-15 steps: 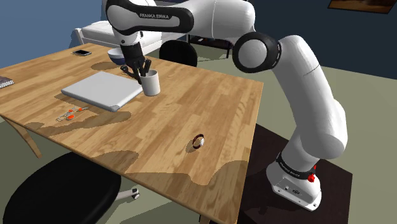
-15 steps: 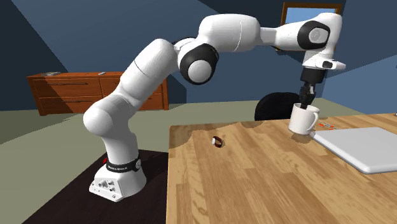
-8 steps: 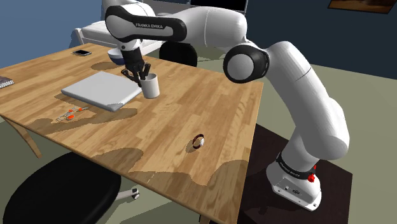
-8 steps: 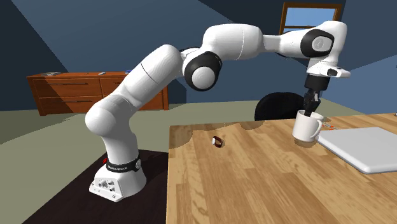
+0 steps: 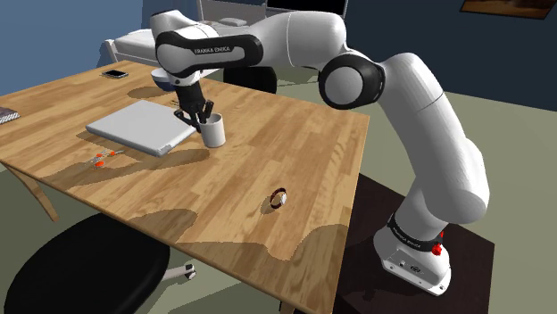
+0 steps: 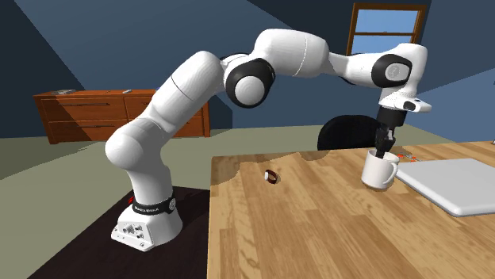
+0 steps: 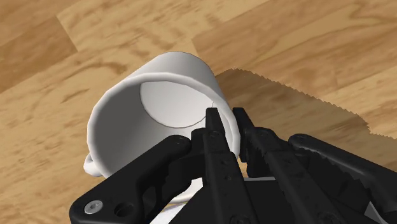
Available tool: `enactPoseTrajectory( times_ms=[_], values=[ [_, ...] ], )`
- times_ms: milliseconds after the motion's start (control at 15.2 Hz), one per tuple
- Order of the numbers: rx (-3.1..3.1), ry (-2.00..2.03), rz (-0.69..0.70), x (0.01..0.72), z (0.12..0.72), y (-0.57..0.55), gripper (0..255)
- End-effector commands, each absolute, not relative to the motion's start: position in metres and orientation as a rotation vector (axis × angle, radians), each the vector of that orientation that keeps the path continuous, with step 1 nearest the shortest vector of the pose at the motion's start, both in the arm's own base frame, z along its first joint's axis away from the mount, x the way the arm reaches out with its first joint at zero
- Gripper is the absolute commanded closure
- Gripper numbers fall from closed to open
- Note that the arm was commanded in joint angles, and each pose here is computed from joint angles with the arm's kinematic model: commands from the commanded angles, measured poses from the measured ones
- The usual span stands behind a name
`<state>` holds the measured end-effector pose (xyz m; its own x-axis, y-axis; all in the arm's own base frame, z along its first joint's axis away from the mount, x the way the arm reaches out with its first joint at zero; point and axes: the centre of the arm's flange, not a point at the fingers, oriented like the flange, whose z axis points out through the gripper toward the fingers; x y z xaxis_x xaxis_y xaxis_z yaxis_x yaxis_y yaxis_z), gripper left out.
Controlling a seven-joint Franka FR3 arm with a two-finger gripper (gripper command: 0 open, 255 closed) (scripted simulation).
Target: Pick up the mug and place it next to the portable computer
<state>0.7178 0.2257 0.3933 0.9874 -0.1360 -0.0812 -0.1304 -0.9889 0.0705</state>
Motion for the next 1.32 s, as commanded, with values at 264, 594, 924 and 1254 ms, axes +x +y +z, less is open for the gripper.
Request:
enactPoseTrajectory(
  times_ms=[264,594,924,1254],
  values=[
    [3.067,-0.206,-0.131,0.718,0.371,0.227,255],
    [3.067,-0.206,-0.131,0.718,0.371,0.227,255],
    [3.067,-0.206,-0.131,0.718,0.371,0.227,0],
    [3.067,-0.206,-0.131,0.722,0.410,0.229,0]
  ],
)
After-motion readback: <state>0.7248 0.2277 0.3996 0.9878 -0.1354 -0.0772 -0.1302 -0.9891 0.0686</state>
